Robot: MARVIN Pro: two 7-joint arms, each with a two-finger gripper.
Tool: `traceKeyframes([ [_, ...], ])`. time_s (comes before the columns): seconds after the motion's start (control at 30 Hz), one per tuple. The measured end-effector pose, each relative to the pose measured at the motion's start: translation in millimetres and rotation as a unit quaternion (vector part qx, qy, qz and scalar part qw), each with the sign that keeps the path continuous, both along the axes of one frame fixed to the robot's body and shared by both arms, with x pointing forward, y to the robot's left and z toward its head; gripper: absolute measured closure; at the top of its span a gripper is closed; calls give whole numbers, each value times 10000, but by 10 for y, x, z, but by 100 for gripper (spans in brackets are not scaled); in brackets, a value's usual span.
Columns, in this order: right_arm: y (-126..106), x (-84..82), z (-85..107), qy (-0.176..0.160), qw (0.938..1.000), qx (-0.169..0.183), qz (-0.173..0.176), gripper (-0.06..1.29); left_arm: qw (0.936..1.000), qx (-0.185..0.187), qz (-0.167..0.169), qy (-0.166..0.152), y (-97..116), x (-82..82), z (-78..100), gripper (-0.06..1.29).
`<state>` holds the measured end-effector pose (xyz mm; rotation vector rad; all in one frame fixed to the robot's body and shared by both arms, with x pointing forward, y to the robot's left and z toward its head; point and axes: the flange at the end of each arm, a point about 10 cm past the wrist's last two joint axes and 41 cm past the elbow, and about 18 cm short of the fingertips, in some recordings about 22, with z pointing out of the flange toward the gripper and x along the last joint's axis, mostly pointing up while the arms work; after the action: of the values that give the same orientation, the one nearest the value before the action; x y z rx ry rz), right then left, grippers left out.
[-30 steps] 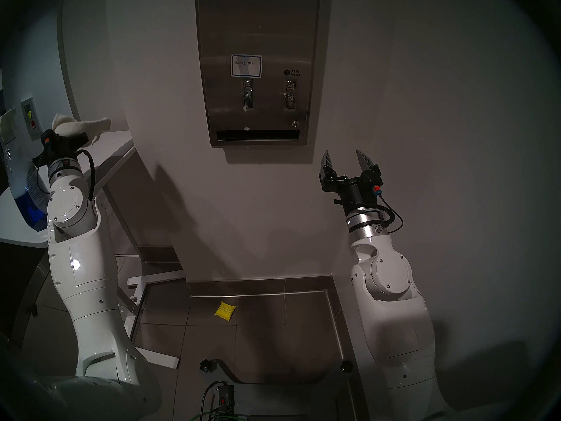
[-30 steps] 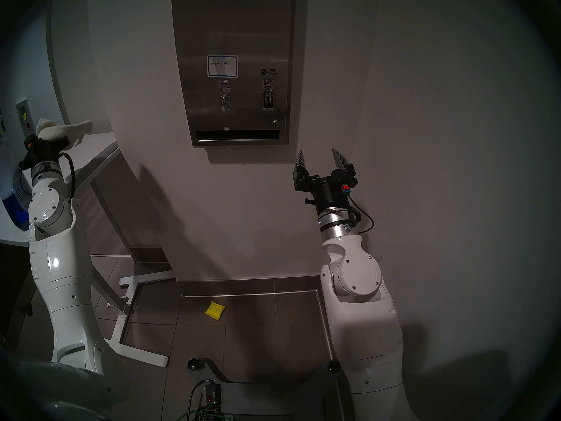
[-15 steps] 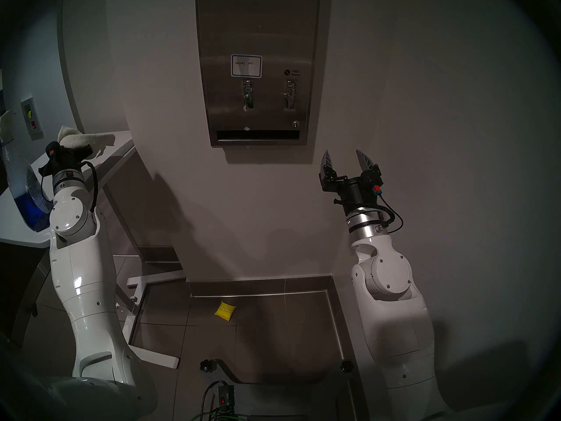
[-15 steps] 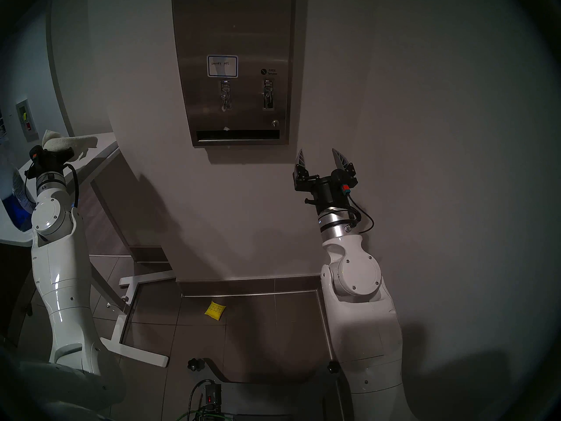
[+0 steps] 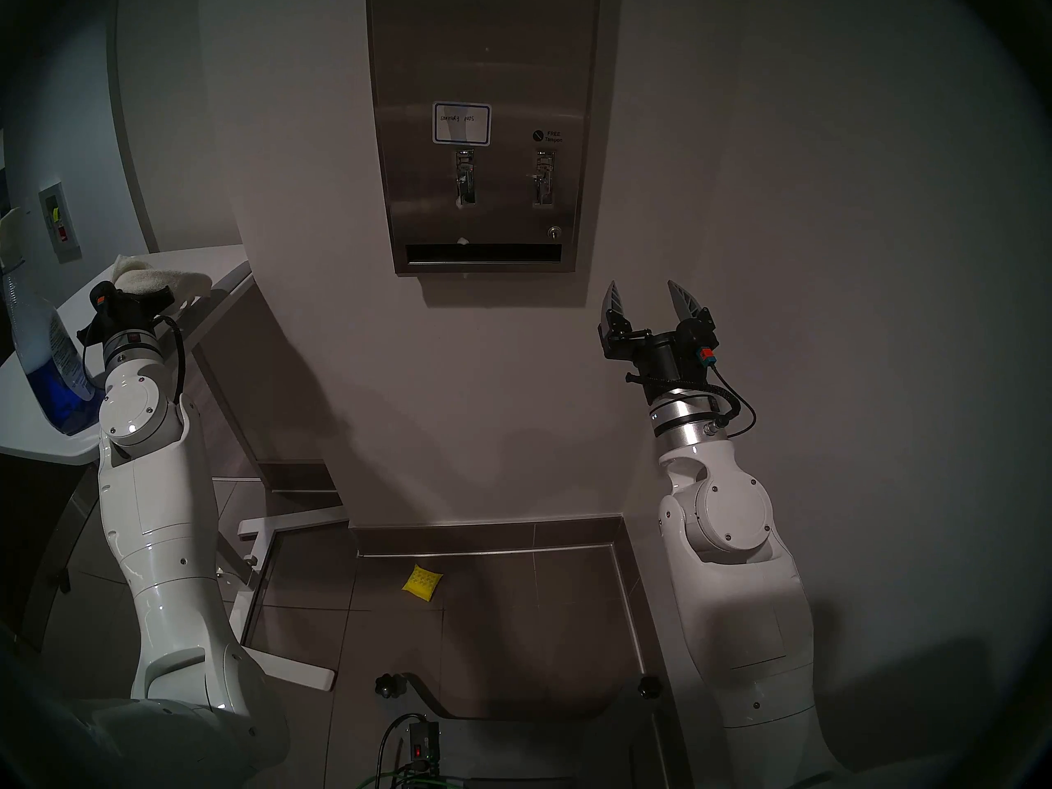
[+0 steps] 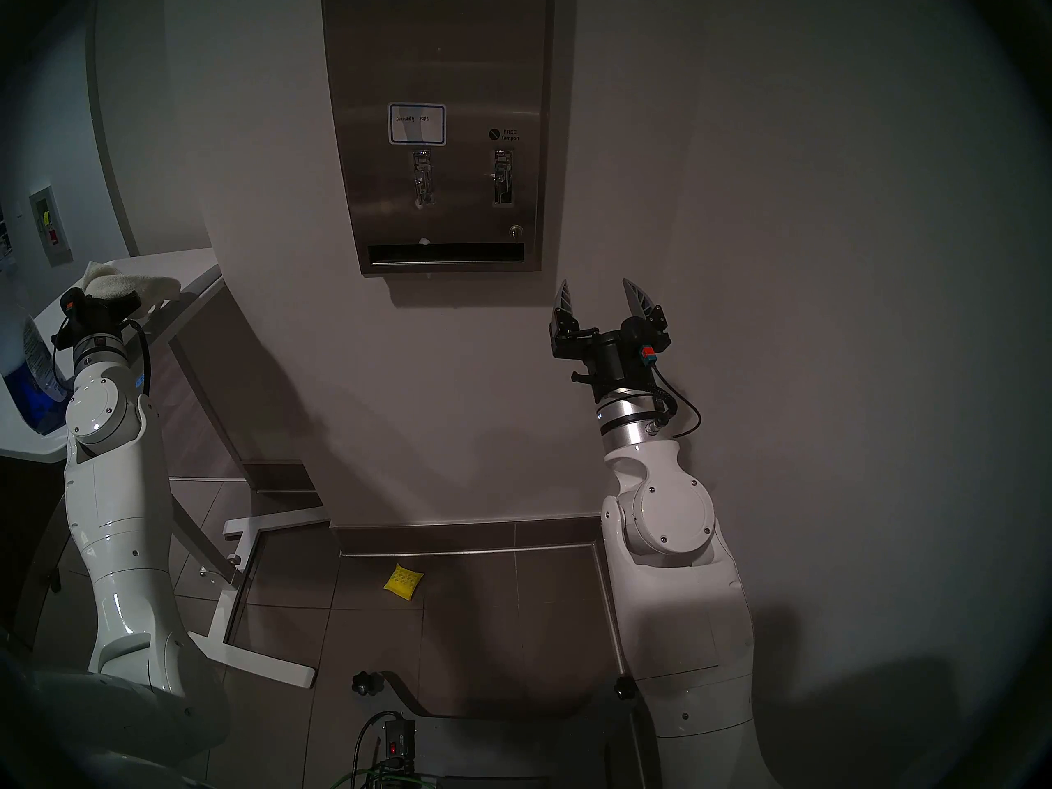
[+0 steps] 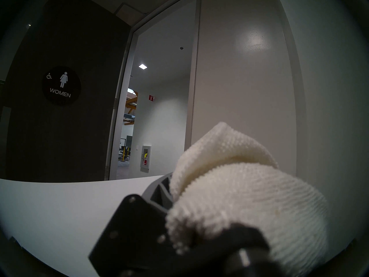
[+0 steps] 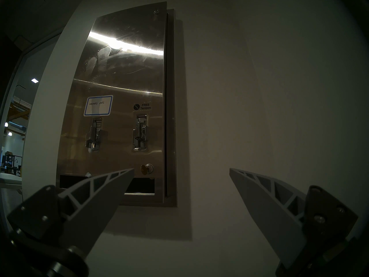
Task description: Pick up the cloth and wipe the surface
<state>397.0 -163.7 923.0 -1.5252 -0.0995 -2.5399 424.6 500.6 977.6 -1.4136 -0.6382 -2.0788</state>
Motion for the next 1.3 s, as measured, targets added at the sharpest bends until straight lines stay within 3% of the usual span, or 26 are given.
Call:
traceKeyframes([
  [0.53, -2, 0, 0, -2, 10000, 3, -2, -1, 9997, 213, -54, 54, 43, 63, 6, 120],
  [0.6, -2, -1, 0, -2, 10000, 2, -1, -1, 9997, 230, -59, 69, 41, 69, 7, 101],
  [0.63, -2, -1, 0, -2, 10000, 2, 0, -1, 9997, 238, -60, 76, 39, 71, 7, 81],
  [0.67, -2, -1, -1, -3, 10000, 2, 0, -1, 9996, 246, -58, 85, 37, 73, 8, 46],
  [0.73, -2, -1, -1, -3, 10000, 2, 0, -1, 9996, 255, -52, 96, 33, 76, 9, 12],
  [0.8, -3, -1, -1, -3, 10000, 2, -1, -1, 9996, 262, -50, 103, 27, 81, 10, -2],
  [1.0, -3, 0, -1, -3, 10000, 3, 0, -1, 9997, 230, -19, 106, -19, 98, 63, -2],
  [1.3, -2, 0, -5, 0, 10000, 3, 5, -1, 9989, -452, -14, 128, -85, 163, 213, -2],
])
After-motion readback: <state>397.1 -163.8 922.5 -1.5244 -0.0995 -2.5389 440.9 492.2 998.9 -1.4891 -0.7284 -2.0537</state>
